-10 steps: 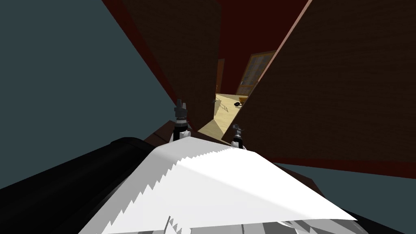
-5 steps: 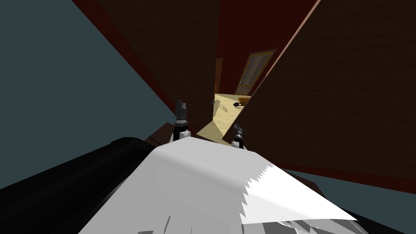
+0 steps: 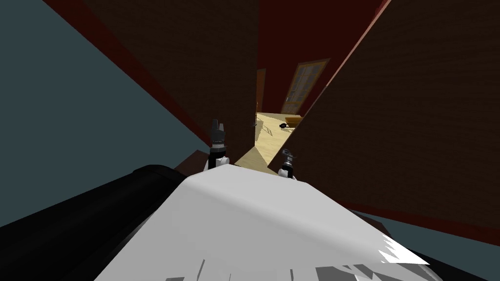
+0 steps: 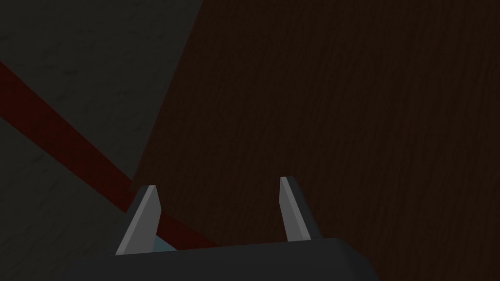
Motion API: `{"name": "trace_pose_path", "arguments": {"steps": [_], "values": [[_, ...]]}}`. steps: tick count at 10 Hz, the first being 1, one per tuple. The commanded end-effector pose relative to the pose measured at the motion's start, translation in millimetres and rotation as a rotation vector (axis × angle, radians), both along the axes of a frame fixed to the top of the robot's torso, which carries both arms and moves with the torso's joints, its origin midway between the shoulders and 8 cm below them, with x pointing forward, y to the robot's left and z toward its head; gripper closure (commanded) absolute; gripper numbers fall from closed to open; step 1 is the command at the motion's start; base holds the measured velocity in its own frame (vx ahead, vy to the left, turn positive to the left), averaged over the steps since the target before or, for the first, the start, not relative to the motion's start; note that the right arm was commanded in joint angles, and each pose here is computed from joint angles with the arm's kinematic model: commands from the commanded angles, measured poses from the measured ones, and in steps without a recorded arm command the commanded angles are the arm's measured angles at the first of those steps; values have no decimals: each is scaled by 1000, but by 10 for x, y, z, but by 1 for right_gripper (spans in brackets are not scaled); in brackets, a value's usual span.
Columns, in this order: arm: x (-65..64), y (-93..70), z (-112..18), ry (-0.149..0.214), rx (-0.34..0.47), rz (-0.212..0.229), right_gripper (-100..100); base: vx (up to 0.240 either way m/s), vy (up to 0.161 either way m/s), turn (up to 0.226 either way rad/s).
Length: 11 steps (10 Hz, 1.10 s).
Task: Push the door open
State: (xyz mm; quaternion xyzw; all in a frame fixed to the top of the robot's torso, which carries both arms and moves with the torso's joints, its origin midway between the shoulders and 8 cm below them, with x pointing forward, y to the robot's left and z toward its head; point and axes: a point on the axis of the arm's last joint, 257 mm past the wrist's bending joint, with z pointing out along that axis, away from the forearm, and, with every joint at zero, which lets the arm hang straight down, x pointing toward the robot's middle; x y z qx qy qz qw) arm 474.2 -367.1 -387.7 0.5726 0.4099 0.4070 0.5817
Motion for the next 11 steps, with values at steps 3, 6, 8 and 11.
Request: {"name": "trace_pose_path", "arguments": {"steps": [3, 6, 8, 11], "values": [[-66, -259, 54, -12, -14, -74, 100, 207, 19, -88], [-113, -342, 39, -9, -10, -117, 100, 203, 20, -85], [-143, -378, 23, -7, -6, -142, 100, 189, 12, -64], [-193, -409, -13, -1, 5, -180, 100, 202, 10, -82]]}}
